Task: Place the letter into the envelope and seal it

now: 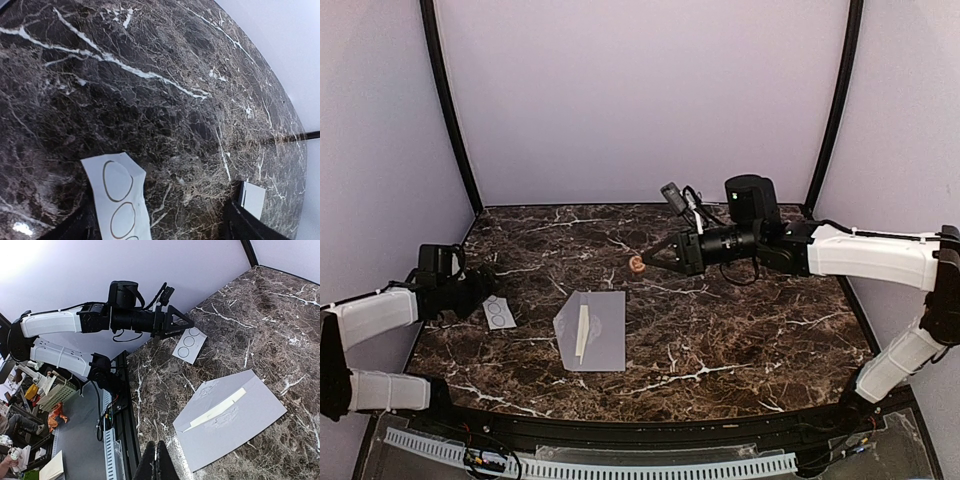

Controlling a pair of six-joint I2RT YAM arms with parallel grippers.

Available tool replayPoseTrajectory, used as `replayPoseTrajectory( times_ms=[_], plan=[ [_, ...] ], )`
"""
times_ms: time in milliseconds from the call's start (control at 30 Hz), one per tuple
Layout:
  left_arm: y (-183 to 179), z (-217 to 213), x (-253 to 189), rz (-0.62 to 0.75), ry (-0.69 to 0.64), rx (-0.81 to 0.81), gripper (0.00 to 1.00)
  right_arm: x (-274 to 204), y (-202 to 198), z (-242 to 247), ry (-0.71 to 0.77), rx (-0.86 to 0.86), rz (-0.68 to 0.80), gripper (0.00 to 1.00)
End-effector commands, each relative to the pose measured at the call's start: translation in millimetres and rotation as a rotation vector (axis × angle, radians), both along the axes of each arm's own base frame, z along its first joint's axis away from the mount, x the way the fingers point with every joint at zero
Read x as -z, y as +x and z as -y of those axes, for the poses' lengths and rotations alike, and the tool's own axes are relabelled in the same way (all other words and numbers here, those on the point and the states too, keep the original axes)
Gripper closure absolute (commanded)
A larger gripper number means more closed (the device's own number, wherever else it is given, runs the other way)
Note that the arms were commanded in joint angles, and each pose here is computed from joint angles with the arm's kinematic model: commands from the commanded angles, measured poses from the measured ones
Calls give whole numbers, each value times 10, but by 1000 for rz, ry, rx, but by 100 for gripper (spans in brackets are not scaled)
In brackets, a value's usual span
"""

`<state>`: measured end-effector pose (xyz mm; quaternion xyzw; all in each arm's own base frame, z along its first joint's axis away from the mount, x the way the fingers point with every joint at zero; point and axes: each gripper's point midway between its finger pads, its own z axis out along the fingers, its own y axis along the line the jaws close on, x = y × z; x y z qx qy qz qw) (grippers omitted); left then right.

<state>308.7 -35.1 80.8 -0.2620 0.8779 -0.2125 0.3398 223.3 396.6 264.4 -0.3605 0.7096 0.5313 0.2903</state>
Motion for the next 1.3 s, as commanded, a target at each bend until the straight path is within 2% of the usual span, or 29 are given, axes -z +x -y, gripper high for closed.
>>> replayPoseTrajectory(
  times_ms=[0,200,333,400,533,600,733,1000,1267],
  plan=[
    [-53,-167,-232,27,101,-31,9,-130,53,36,49,25,20,100],
    [-149,-201,-522,83,145,-20,5,-126,78,38,55,40,7,100],
    [-176,-51,-697,157,126,55,10,-121,83,75,52,62,7,100],
    [-187,105,-726,167,92,124,15,-111,85,100,54,75,8,100],
    [-245,463,-572,92,39,263,32,-73,81,102,56,76,-2,100],
    [-273,667,-511,78,16,325,36,-47,81,86,54,69,-9,100],
    [-294,973,-386,71,-107,403,49,-28,93,49,56,58,-17,100],
    [-321,1209,-53,-8,-214,467,60,139,113,-31,59,44,-71,100],
    [-330,1276,238,-104,-199,499,64,281,137,-95,53,35,-103,100]
  ],
)
